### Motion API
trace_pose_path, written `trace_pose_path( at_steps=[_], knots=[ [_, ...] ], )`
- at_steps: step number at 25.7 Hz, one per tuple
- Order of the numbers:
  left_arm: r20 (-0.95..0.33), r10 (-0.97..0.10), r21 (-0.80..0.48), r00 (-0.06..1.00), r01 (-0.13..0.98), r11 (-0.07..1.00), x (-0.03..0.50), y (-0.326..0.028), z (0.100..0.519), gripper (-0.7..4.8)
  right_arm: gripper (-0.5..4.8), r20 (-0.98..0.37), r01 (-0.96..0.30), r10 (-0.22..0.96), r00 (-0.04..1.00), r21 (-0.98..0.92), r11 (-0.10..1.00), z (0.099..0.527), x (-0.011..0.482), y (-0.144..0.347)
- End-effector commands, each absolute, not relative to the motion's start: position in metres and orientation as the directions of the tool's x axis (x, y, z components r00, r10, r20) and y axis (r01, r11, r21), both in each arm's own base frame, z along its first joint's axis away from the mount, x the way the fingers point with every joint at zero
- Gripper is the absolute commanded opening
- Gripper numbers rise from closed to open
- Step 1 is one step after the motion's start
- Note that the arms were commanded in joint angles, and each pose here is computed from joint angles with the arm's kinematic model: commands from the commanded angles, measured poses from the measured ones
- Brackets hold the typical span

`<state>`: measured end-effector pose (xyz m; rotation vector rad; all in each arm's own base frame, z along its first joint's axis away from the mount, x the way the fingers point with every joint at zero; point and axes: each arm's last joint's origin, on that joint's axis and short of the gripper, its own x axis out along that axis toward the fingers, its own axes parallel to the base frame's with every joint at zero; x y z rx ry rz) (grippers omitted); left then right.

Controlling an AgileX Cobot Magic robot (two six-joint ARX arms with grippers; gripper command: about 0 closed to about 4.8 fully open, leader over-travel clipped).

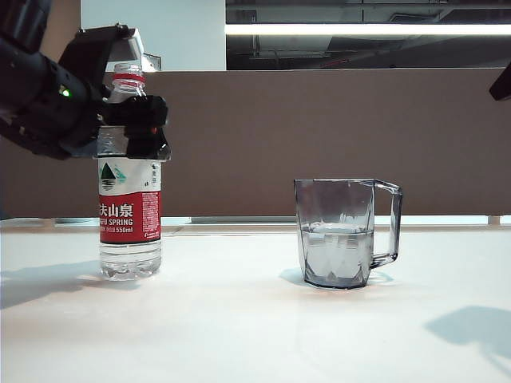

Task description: Pick up the mineral water bottle with the left hand on the table and pour water into the mug until it's half full.

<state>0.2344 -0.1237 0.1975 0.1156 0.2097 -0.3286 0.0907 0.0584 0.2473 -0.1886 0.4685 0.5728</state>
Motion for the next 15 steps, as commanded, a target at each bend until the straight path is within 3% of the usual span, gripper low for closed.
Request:
trace_pose_path(
  at_steps=[1,8,12,14,15],
  knots=[
    [-0.245,-0.332,0.091,0.911,0.363,0.927,0.228,-0.121,0.204,4.08,-0.05,-0.457,-0.563,0.484,0.746,-0.046,0.825,0.25,0.091,0.059],
    [-0.412,-0.303,0.114,0.859,0.379,0.918,0.209,-0.111,0.204,4.08,-0.05,-0.456,-0.563,0.484,0.747,-0.046,0.825,0.25,0.091,0.059],
    [-0.439,-0.296,0.135,0.848,0.388,0.912,0.196,-0.104,0.213,3.98,-0.05,-0.456,-0.563,0.484,0.747,-0.046,0.825,0.25,0.091,0.059],
    [-0.459,-0.292,0.136,0.839,0.391,0.91,0.186,-0.098,0.219,1.54,-0.05,-0.456,-0.563,0.484,0.747,-0.046,0.825,0.25,0.091,0.059],
    [-0.467,-0.29,0.129,0.835,0.389,0.912,0.18,-0.095,0.223,-0.05,-0.05,-0.455,-0.563,0.484,0.747,-0.046,0.825,0.25,0.091,0.059]
  ],
)
